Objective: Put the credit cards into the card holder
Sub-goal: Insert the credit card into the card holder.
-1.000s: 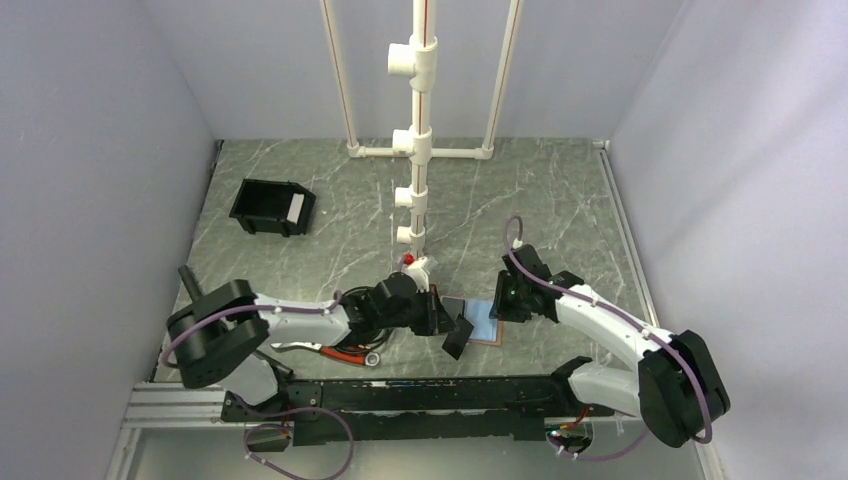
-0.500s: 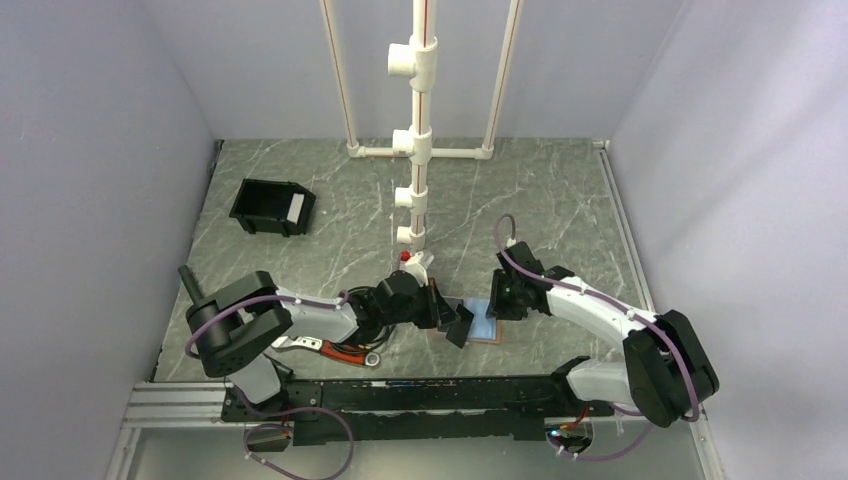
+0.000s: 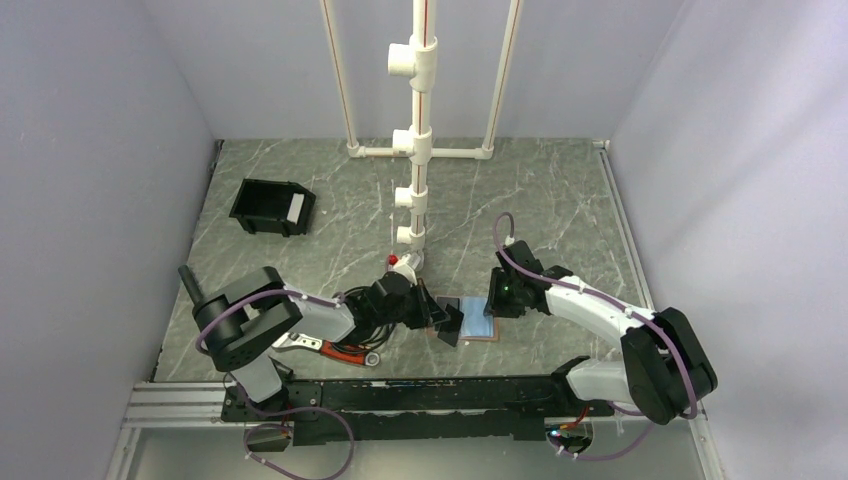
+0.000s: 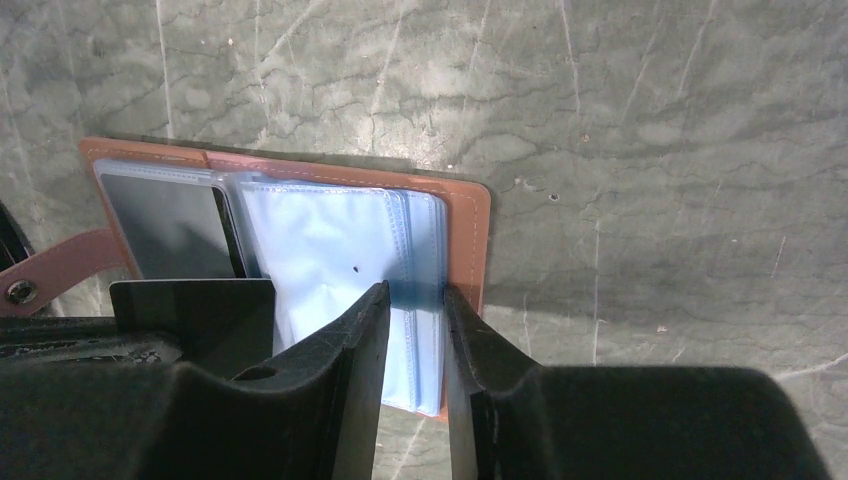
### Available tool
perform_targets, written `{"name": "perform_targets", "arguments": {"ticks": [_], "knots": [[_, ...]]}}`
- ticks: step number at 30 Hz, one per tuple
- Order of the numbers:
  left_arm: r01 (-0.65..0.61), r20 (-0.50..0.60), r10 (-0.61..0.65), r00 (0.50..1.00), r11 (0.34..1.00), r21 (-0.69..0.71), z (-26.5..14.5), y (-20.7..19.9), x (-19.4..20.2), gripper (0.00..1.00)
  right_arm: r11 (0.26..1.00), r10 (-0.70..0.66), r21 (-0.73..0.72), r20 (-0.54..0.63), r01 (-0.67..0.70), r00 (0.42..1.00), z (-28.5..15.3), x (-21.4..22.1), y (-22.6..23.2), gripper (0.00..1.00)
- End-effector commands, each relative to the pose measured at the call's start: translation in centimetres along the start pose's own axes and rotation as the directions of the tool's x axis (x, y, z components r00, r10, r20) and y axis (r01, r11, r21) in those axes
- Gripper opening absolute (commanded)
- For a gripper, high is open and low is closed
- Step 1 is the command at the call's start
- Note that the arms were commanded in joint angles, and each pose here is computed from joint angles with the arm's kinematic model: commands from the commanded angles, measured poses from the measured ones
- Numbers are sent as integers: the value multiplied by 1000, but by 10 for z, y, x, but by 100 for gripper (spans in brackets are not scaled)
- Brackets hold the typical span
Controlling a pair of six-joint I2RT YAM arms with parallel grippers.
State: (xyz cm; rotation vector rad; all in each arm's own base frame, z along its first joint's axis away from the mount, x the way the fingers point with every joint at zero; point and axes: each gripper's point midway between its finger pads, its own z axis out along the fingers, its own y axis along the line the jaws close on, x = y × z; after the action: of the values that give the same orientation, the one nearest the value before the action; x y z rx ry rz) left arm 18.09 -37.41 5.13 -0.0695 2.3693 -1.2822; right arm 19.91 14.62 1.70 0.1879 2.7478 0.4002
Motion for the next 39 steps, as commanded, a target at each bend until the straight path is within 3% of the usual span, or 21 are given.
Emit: {"name": "perform_targets", "arguments": {"ticks": [1,17,39], "knots": [[-2,50,1,999,1000,16,-6,-6,-11,0,1000,-17,8,-5,17,1000,10,5,-4,28],[56,-9,-56,998,989,137,7,-6,-5,0,1000,-30,2,-5,30,1000,9,6,-1,28],[75,54,-89,995,973,219,32,-10,-26,0,998,-54,-15,-18,54,998,9,10,4,27]]}}
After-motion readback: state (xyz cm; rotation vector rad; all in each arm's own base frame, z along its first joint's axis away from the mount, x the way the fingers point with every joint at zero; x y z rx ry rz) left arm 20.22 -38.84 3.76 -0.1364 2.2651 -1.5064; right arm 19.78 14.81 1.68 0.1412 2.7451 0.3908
